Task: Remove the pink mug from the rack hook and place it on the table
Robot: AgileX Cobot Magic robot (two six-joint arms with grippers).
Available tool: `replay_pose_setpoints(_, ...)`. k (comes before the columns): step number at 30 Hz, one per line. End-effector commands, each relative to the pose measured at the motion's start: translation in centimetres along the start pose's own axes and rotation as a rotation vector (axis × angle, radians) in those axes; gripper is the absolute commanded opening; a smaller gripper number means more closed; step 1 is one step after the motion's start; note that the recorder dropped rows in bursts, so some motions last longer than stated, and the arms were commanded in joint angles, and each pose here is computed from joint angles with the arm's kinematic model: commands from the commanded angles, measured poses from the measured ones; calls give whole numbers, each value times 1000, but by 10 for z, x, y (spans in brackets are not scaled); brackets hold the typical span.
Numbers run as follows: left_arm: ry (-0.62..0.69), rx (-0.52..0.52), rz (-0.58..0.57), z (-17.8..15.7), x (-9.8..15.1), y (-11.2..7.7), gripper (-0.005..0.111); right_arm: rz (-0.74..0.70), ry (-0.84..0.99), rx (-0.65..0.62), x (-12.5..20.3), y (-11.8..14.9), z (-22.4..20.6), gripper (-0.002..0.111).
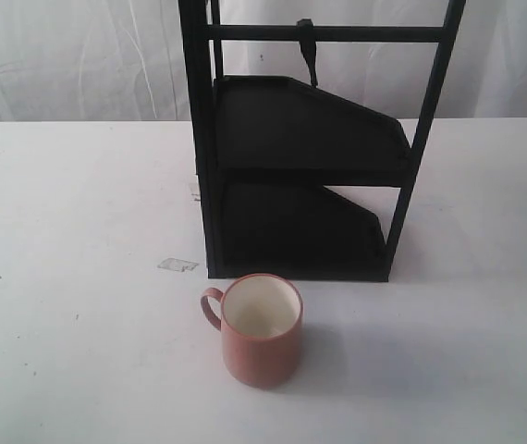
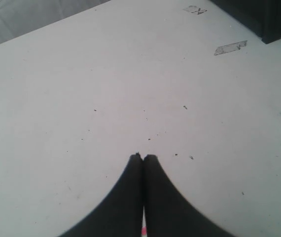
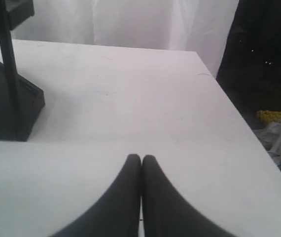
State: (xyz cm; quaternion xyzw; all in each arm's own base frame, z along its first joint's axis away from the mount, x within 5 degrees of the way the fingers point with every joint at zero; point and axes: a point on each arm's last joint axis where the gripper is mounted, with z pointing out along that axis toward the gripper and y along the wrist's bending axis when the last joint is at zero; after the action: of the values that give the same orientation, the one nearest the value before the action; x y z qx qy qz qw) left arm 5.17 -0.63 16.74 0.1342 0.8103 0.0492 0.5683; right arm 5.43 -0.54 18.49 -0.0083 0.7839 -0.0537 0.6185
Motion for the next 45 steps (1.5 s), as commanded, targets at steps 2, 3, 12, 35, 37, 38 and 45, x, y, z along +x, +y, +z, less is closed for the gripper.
replay_pose_setpoints(2, -1, 2, -3, 0, 0, 0, 0, -9, 0, 20, 1, -2, 0, 0)
replay_pose_setpoints(3, -1, 2, -3, 0, 0, 0, 0, 2, 0, 17, 1, -1, 0, 0)
replay_pose_setpoints(12, -1, 2, -3, 0, 0, 0, 0, 2, -2, 17, 0, -1, 0, 0)
replay_pose_setpoints(35, 15, -61, -27, 0, 1, 3, 0, 4, -1, 16, 0, -1, 0, 0)
replay_pose_setpoints(37, 25, -101, -42, 0, 2, 5, 0, 4, -1, 16, 0, -1, 0, 0)
replay_pose_setpoints(38, 29, -117, -48, 0, 2, 6, 0, 4, -1, 16, 0, -1, 0, 0)
replay_pose_setpoints(45, 35, -140, -57, 0, 3, 8, 0, 4, -1, 16, 0, -1, 0, 0)
